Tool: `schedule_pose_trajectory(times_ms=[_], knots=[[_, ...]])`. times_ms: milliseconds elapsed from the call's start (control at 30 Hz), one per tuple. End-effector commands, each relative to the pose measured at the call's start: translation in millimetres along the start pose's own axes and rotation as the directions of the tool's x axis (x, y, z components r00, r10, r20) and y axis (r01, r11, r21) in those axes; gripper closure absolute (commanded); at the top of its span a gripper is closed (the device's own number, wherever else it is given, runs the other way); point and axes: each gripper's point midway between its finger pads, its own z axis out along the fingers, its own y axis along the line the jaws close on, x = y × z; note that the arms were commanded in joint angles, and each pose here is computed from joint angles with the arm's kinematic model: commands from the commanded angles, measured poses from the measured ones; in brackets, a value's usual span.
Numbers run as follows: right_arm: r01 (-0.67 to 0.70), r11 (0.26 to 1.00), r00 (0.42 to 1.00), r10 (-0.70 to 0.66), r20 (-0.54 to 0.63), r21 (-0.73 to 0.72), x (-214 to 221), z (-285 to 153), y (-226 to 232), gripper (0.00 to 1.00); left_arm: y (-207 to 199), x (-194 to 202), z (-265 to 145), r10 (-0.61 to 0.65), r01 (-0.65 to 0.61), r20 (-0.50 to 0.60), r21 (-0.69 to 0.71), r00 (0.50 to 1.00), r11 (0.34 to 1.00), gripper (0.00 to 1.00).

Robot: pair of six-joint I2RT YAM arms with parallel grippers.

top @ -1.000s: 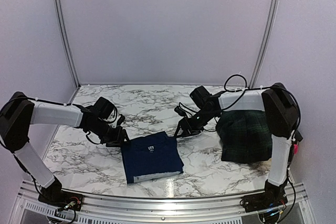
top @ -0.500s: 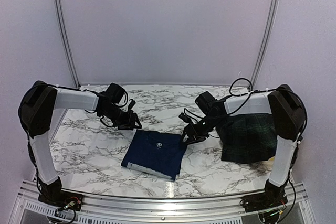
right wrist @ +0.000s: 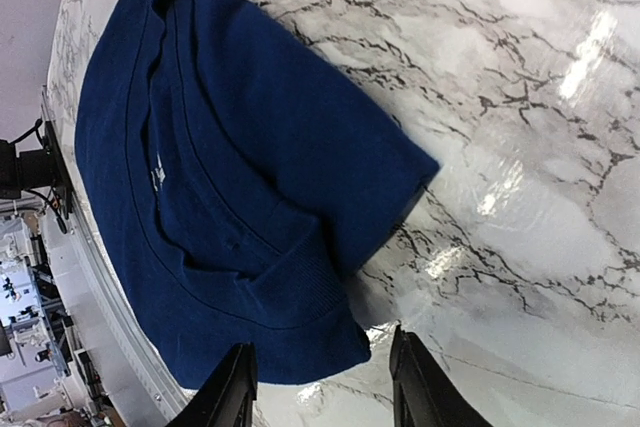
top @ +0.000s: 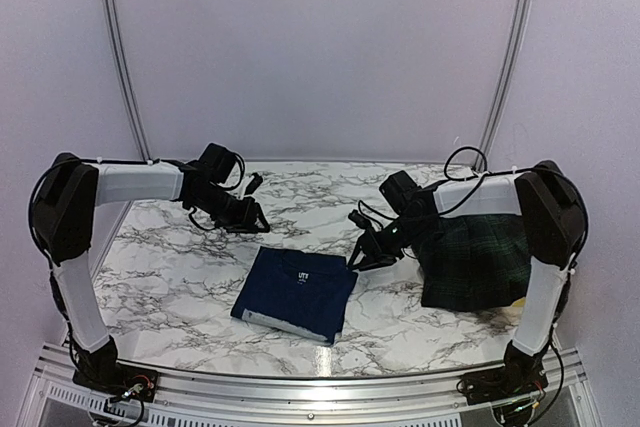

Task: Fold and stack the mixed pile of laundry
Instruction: Adjust the square-folded T-shirt at the center of the board.

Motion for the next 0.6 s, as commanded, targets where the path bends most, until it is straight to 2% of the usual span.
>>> schedule_pose_trajectory(times_ms=[0, 267, 367, 567], knots=[[-0.005, 0.999, 1.000, 0.004, -0.011, -0.034, -4.4, 6.8, 0.5, 0.59, -5.3, 18.9, 20.4, 0.028, -0.025, -0.098, 0.029, 0.995, 0.999, 0.62], [-0.013, 0.998, 0.999, 0.011, -0.032, -0.054, 0.8, 11.6, -0.3, 0.60, 2.6, 30.5, 37.1, 0.024, -0.023, -0.149, 0.013, 0.989, 1.000, 0.64], [-0.010, 0.998, 0.999, 0.008, -0.031, -0.058, -1.1, 12.6, -0.2, 0.63, 3.3, 34.1, 41.4, 0.027, -0.025, -0.165, 0.014, 0.986, 1.000, 0.68], [-0.002, 0.998, 0.999, -0.001, -0.035, -0.068, -5.0, 13.6, 1.6, 0.74, 0.2, 36.4, 43.7, 0.034, -0.029, -0.176, 0.030, 0.984, 0.999, 0.88]])
